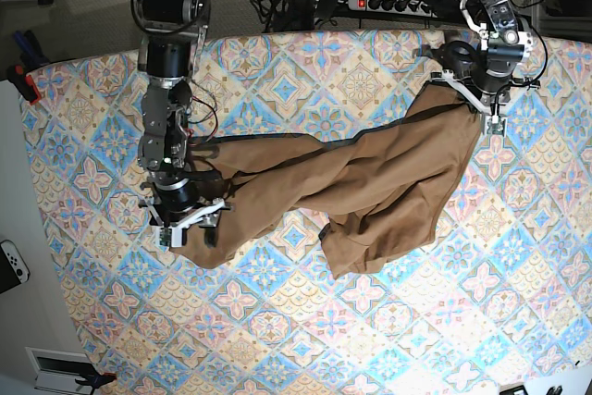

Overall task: Layout the t-shirt on the table in an organized manner, then fold the t-shirt properly
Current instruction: 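Stretch the t-shirt between both grippers, pulling the right gripper away, then hold the t-shirt taut with both grippers and adjust the right grip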

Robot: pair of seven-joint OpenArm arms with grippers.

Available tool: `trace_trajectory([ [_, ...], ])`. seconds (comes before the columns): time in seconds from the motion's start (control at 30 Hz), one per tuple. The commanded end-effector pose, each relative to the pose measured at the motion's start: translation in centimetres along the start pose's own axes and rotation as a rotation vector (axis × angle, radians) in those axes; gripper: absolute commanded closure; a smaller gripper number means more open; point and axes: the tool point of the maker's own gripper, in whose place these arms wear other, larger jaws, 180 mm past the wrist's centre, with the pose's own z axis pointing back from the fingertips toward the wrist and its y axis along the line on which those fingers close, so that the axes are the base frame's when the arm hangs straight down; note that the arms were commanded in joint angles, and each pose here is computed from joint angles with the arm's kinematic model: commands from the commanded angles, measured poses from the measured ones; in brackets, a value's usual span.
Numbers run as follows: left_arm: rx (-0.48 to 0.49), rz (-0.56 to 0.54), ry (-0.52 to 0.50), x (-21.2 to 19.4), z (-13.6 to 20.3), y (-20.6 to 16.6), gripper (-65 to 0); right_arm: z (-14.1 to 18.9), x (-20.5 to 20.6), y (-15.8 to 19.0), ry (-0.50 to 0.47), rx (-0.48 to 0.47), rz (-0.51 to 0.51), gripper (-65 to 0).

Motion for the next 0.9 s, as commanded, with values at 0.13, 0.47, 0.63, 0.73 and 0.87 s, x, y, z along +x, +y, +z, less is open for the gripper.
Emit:
trace_trajectory([
  [0.13, 0.010, -0.006, -0.041, 1.1, 0.3, 0.3, 0.0, 0.3, 1.4, -3.5, -0.056, -0.040, -0.023, -34.6],
  [0.47, 0.002, -0.002, -0.042, 1.1, 0.2, 0.1, 0.0, -0.2, 0.6, -6.4, -0.013, -0.084, -0.031, -34.6],
  [0.63, 0.001, -0.001, -0.044, 1.2, 0.2, 0.1, 0.0, -0.3, 0.5, -6.0, -0.011, -0.077, -0.031, -34.6],
  [0.73, 0.000, 0.000, -0.044, 1.2, 0.2, 0.0, 0.0, -0.3, 0.5, -6.0, -0.011, -0.077, -0.031, -34.6],
  [0.87, -0.004, 0.010, -0.040, 1.1, 0.2, -0.3, 0.0, -0.3, 0.9, -6.0, -0.020, -0.077, -0.029, -34.6],
])
